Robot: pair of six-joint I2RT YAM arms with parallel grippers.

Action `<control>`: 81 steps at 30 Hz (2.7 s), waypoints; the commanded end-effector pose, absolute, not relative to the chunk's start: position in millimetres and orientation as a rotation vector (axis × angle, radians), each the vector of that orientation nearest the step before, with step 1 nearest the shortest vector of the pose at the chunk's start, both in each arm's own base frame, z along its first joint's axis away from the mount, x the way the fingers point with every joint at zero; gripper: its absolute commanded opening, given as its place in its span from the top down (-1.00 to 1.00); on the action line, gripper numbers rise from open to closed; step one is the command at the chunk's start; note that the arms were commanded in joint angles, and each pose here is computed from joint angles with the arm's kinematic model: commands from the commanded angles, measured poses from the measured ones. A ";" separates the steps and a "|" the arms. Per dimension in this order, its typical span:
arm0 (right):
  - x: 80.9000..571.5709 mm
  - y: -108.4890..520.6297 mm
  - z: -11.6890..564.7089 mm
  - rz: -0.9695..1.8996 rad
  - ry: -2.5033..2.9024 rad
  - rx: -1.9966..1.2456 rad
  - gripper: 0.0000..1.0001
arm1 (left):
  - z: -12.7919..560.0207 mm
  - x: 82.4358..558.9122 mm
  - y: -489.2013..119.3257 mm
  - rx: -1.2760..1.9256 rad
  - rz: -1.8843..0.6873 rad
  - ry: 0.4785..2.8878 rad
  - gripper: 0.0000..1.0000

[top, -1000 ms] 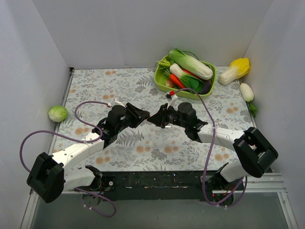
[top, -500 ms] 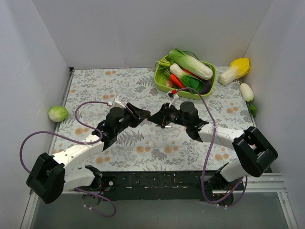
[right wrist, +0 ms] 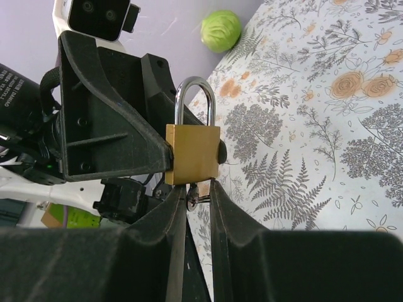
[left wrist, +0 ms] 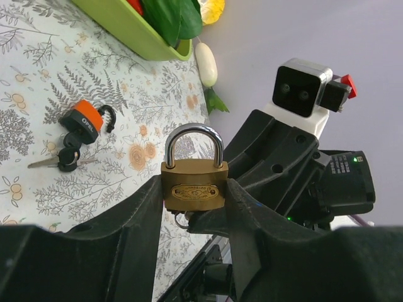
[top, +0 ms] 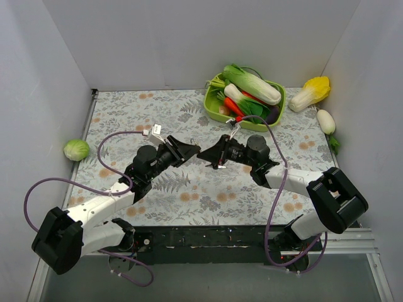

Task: Unlock with the key

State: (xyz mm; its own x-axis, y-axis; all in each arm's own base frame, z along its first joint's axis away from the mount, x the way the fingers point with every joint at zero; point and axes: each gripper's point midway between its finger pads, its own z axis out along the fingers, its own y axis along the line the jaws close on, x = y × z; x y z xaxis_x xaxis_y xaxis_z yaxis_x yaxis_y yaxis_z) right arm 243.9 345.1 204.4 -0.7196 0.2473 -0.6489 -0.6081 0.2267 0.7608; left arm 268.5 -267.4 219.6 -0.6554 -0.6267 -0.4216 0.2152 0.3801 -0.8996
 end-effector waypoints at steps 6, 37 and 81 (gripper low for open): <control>262.7 329.1 226.3 1.437 1.702 -0.335 0.73 | 214.0 266.8 -264.8 -0.408 -1.297 1.965 1.00; 245.5 333.7 193.1 1.213 1.766 -0.515 0.23 | 189.4 278.0 -268.8 -0.606 -1.251 2.091 1.00; 236.3 356.3 199.2 1.442 1.764 -0.526 0.97 | 219.2 260.0 -278.5 -0.372 -1.445 1.919 1.00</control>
State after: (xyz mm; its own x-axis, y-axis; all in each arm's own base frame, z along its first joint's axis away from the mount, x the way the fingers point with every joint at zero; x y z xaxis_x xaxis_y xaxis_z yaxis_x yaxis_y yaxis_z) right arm 245.7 343.7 162.2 -0.6390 0.1179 -0.7601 -0.6675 0.4061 0.6242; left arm 272.8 -265.5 168.6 -0.7146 -0.6226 -0.3188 -0.0220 0.4755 -0.8794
